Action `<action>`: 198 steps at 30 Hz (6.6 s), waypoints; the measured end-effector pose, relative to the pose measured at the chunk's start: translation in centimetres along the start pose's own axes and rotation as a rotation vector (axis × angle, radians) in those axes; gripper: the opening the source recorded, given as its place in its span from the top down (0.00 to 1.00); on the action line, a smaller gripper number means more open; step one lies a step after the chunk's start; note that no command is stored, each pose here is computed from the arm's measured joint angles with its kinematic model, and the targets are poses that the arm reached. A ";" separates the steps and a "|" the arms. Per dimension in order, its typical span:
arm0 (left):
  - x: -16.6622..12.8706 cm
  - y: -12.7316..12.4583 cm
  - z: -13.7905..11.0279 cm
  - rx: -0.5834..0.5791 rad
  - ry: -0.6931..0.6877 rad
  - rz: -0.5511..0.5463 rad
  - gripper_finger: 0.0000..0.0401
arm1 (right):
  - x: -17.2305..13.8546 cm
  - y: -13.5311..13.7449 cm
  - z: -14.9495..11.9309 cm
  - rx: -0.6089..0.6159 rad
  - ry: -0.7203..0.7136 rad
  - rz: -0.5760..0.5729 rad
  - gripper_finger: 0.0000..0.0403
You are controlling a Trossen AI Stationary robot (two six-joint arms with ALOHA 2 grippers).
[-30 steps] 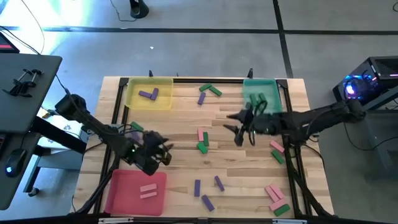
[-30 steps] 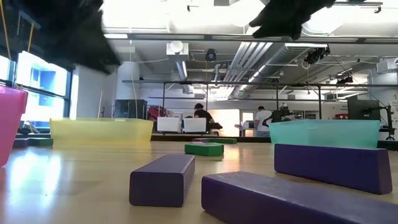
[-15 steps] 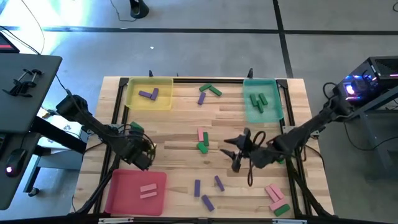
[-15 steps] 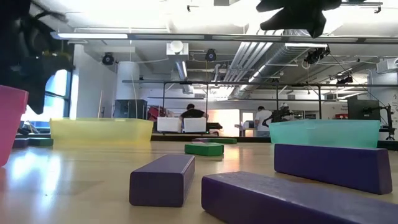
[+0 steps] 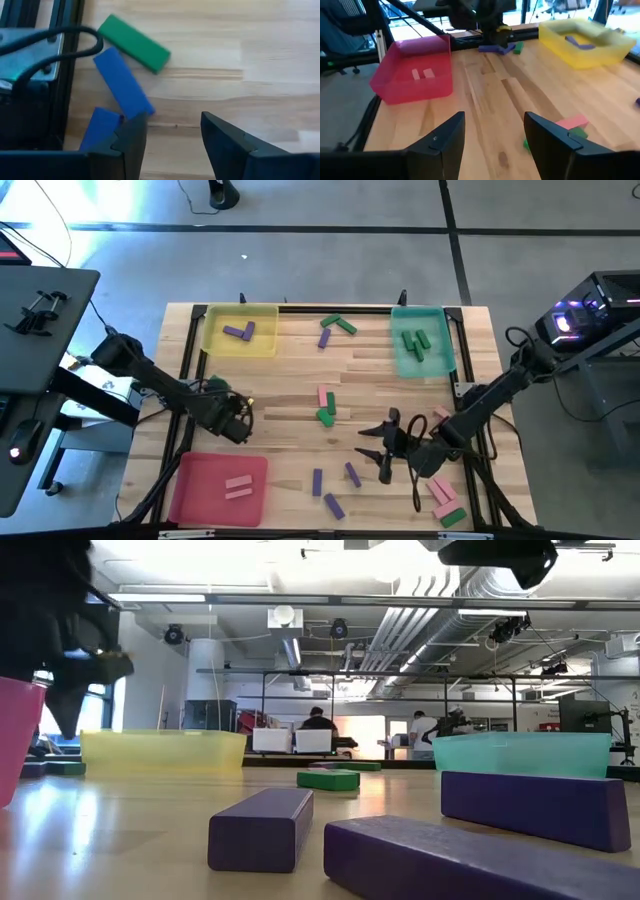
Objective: Sort blocks
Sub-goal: Put the purple wooden block into the yellow bin
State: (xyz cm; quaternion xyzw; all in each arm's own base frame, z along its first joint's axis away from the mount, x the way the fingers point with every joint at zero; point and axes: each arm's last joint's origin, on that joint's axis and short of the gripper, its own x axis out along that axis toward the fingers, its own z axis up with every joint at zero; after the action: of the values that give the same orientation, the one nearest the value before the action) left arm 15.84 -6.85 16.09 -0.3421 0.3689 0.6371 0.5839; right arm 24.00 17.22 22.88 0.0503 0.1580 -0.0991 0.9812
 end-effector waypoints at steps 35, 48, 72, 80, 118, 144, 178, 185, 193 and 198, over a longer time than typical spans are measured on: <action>0.1 -2.2 -0.7 0.630 0.039 0.328 0.83 | 0.9 -0.9 1.2 0.029 -0.087 -0.098 0.53; 1.7 -1.5 3.1 0.579 0.200 0.128 0.52 | 0.9 -0.9 1.1 0.023 -0.081 -0.096 0.53; 5.8 -2.8 6.6 0.653 0.476 -0.014 0.55 | 0.9 -0.8 1.0 0.032 -0.061 -0.053 0.53; 2.4 -6.7 7.2 0.685 0.376 -0.286 0.55 | 0.9 -0.8 1.0 0.032 -0.060 -0.056 0.53; 6.2 -3.3 5.7 0.714 0.538 -0.165 0.82 | 0.9 -0.9 0.6 0.039 -0.035 -0.067 0.53; 0.3 -6.3 24.4 0.570 0.039 -0.160 0.82 | 2.2 -0.8 -0.9 0.017 -0.012 -0.132 0.53; 15.1 -8.8 27.0 0.706 0.298 -0.158 0.53 | 6.5 -6.2 0.7 -0.013 0.050 -0.226 0.53; 13.5 -9.1 26.2 0.721 0.276 -0.169 0.46 | 6.7 -6.6 0.8 -0.007 0.050 -0.243 0.53; 5.6 -10.6 21.4 0.768 0.072 -0.325 0.46 | 5.2 -4.8 0.8 0.037 0.025 -0.181 0.53; 0.5 -10.8 16.9 0.775 -0.135 -0.482 0.46 | 2.9 -2.0 0.0 0.047 -0.016 -0.156 0.53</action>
State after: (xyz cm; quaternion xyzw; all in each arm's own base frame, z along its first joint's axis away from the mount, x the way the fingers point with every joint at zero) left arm 26.45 8.60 23.22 -0.1324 0.4508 0.3193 0.8230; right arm 26.30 14.76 21.77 0.0598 0.1512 -0.1795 0.9702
